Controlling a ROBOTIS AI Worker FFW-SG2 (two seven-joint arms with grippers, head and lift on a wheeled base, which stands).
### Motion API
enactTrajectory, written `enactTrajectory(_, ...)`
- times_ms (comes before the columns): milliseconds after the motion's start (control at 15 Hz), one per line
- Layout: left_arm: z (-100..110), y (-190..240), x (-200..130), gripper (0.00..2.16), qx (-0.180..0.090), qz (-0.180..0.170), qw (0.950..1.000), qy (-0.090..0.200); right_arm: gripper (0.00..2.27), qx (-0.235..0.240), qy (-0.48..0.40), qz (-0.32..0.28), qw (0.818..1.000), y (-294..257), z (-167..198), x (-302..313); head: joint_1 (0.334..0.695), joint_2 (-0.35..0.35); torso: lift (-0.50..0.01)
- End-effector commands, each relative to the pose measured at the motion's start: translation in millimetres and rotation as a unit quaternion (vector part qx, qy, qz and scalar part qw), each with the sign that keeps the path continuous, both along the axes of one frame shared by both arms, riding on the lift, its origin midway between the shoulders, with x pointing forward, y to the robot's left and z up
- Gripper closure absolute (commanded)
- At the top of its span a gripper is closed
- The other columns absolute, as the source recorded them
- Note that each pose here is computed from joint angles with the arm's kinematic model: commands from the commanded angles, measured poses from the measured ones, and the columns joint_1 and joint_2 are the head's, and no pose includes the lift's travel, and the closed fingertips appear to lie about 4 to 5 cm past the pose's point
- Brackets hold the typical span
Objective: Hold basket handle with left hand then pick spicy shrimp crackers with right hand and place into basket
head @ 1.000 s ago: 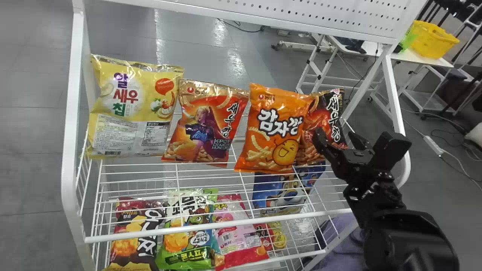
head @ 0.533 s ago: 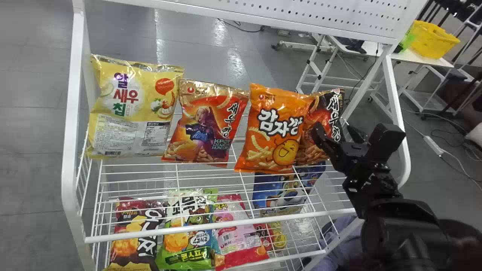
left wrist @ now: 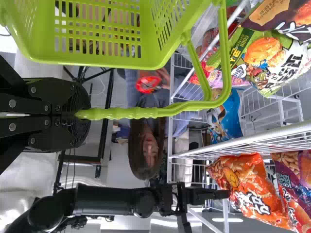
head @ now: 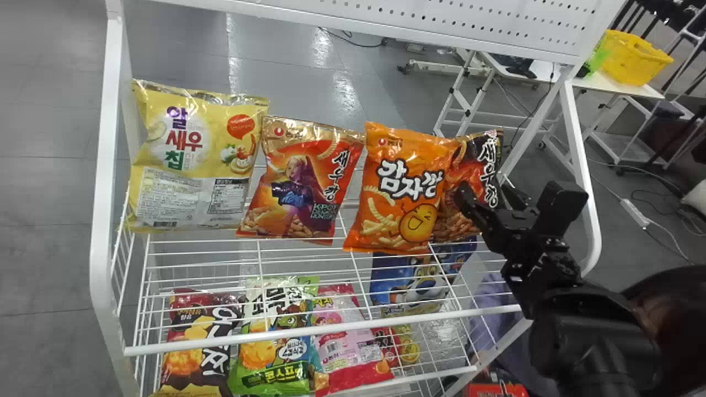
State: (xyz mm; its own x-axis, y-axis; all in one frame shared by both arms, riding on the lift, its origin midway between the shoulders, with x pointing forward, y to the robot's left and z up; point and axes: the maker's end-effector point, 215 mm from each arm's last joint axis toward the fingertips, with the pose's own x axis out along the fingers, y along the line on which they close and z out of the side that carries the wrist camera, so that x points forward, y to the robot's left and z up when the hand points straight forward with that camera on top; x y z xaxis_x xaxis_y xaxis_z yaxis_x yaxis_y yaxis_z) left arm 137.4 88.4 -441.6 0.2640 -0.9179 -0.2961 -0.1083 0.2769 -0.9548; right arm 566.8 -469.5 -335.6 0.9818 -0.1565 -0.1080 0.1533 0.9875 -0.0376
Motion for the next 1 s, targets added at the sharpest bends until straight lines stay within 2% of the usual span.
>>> enactTrajectory(0,-0.4,-1.7,-0.2,1.89,-0.004,0.002,1.0,0.003,0.41,0.0,0.004,0.003,1.0,2.1,-1.6,0.3,0.695,-0.35,-0.037)
enactTrajectory(133,0.1,-1.3,-0.1,1.89,-0.006,0.003,1.0,0.003,0.47,0.002,0.012,0.01,1.0,6.0,-5.9,-0.5,0.695,-0.35,-0.037)
enactTrajectory(267,0.4,-1.0,-1.4,1.89,-0.009,0.004,0.9999,0.004,0.66,0.006,0.022,0.015,1.0,10.2,-11.7,-2.7,0.695,-0.35,-0.037)
enactTrajectory(333,0.6,-0.5,-1.2,1.89,-0.009,0.004,0.9999,0.004,0.83,0.005,0.023,0.015,1.0,9.8,-11.4,-4.0,0.695,-0.35,-0.037)
enactTrajectory(533,0.3,-0.4,-1.2,1.89,-0.008,0.004,0.9999,0.004,1.64,0.01,0.021,0.01,1.0,7.7,-11.6,-5.3,0.695,-0.35,-0.037)
enactTrajectory(600,-0.3,-0.9,-1.6,1.89,-0.008,0.004,0.9999,0.005,1.71,0.008,0.016,0.003,1.0,4.4,-9.7,-6.4,0.695,-0.35,-0.037)
enactTrajectory(933,-2.2,-1.0,-0.3,1.89,-0.007,0.004,0.9999,0.006,1.71,-0.004,-0.011,-0.021,1.0,-1.5,7.6,-8.0,0.695,-0.35,-0.037)
